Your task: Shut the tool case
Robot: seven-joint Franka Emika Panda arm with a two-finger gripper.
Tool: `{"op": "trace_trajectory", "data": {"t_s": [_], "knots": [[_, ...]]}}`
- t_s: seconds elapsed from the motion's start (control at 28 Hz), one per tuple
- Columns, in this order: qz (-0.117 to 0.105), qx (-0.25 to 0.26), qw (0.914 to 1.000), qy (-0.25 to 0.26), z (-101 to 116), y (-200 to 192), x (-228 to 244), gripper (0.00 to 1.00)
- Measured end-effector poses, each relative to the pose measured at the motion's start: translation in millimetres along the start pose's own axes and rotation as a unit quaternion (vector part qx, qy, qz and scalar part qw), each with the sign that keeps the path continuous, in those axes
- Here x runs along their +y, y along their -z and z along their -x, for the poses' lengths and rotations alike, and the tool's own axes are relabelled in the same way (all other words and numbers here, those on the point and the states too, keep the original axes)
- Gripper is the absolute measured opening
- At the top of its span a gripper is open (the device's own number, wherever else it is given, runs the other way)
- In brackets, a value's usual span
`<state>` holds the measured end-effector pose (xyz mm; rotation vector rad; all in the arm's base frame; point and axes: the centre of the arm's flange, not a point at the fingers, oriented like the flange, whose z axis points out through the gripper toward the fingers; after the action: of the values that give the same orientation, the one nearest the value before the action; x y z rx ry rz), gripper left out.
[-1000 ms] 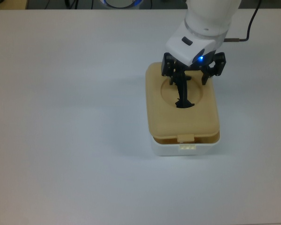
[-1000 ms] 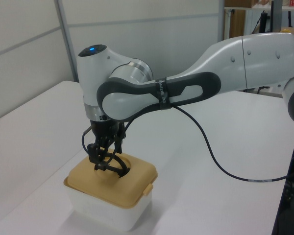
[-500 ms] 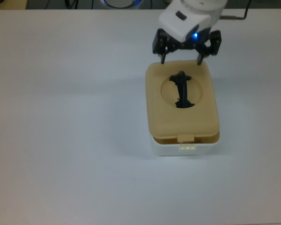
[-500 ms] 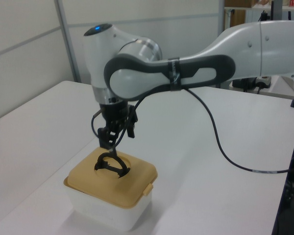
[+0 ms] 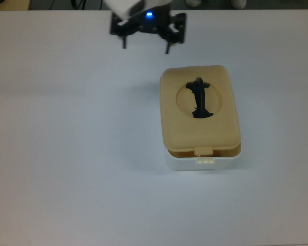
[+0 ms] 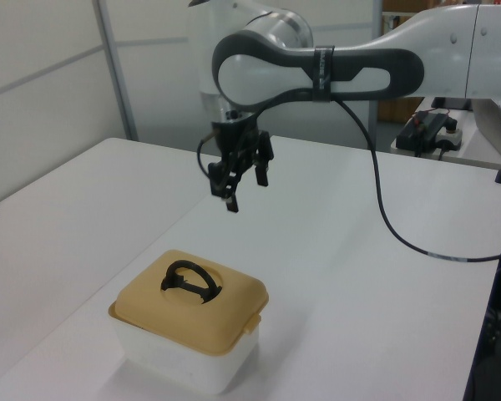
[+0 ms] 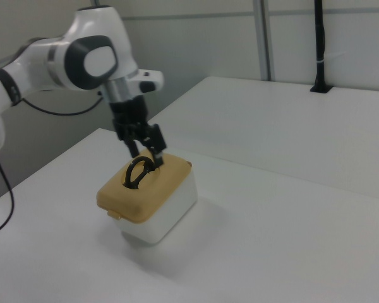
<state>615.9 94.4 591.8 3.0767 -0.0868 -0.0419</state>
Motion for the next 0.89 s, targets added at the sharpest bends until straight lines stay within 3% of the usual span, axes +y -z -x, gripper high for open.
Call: {"op": "trace_trajectory", "data": {"t_s": [0.5,0.89], "knots": [[-0.003,-0.007,0.9987,-0.051,-13.3,-8.0,134.0,1.00],[-0.004,-0.007,0.9977,-0.067,-11.3,-8.2,167.6,1.00]]}}
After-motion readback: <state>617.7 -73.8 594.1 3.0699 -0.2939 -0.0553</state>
